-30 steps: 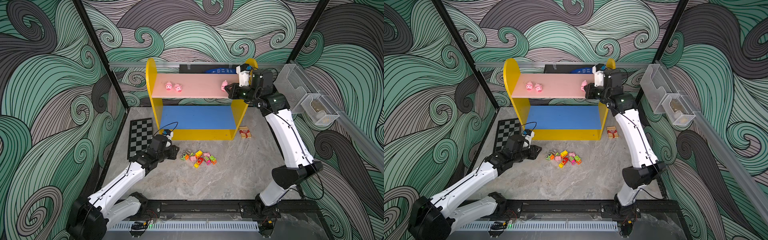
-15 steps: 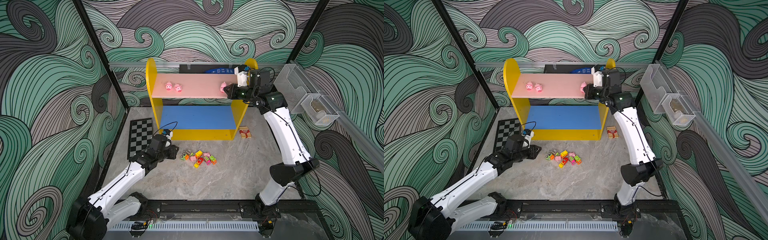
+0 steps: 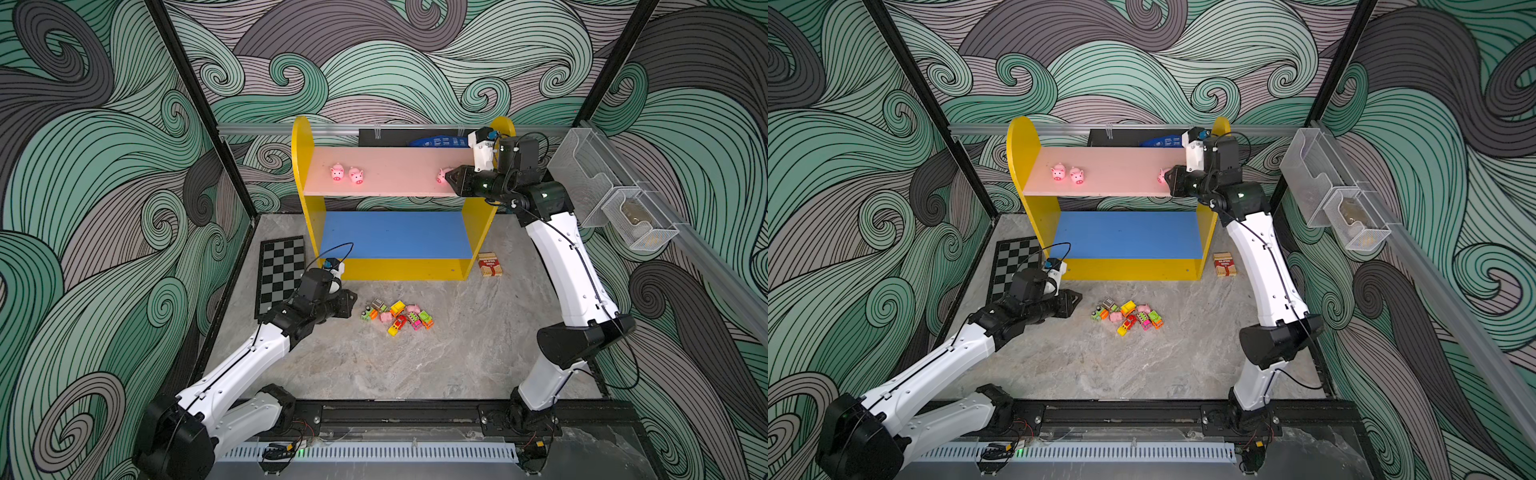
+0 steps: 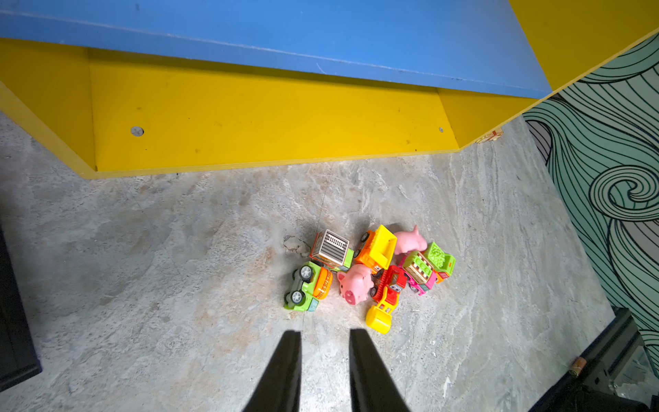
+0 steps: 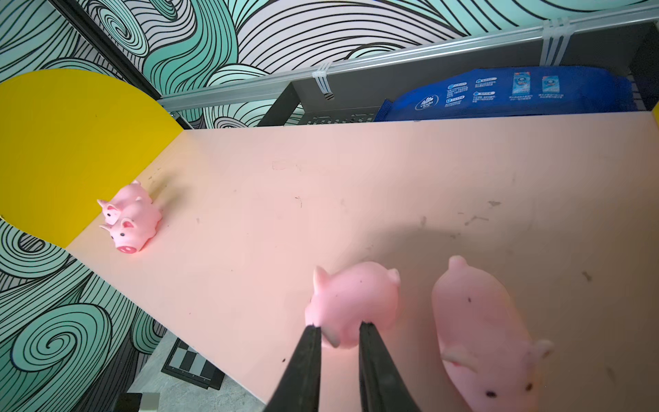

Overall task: Organize plastic toys on shelves
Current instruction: Place the plastic toy on the shelf.

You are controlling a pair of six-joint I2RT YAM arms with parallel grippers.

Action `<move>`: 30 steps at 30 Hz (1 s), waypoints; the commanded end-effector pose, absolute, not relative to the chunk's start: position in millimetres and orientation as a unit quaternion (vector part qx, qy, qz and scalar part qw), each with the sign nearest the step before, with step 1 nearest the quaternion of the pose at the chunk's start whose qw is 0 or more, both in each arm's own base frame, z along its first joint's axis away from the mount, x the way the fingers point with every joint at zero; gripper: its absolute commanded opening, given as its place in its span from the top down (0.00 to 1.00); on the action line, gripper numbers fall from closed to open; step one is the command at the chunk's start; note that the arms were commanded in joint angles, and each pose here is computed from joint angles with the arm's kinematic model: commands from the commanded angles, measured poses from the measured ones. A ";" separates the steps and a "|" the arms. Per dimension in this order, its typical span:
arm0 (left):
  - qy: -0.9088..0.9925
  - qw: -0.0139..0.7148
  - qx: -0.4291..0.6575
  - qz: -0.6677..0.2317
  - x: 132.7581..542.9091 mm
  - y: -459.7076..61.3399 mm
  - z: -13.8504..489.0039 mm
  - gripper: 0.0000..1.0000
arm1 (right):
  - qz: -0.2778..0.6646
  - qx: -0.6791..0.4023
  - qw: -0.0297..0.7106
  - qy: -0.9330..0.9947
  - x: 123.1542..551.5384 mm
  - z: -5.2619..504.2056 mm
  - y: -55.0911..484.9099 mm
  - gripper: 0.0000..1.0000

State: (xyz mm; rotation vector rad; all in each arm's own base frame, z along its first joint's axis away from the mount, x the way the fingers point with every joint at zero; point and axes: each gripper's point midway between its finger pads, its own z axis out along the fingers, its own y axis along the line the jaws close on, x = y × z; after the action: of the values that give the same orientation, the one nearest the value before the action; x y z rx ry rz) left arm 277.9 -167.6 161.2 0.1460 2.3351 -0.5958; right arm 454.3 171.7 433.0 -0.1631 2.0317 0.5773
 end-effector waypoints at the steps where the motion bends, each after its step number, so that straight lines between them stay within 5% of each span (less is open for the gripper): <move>1: 0.904 0.353 0.064 -0.233 277.8 -167.6 160.0 0.72 | 0.238 -0.072 0.492 0.834 452.2 438.6 170.9 0.75; 21: 0.874 0.347 0.121 -0.317 267.5 -196.5 182.8 0.71 | 0.222 -0.093 0.512 0.824 436.9 454.0 164.9 0.68; 30: 0.783 0.427 0.157 -0.424 274.6 -232.0 295.8 0.64 | 0.202 -0.109 0.525 0.819 421.9 460.3 159.1 0.65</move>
State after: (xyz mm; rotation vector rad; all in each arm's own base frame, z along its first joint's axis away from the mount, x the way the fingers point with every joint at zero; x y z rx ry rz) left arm 268.4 -214.8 220.9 0.3374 2.1819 -0.9488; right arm 430.0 164.0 457.0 -0.2467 1.9680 0.5203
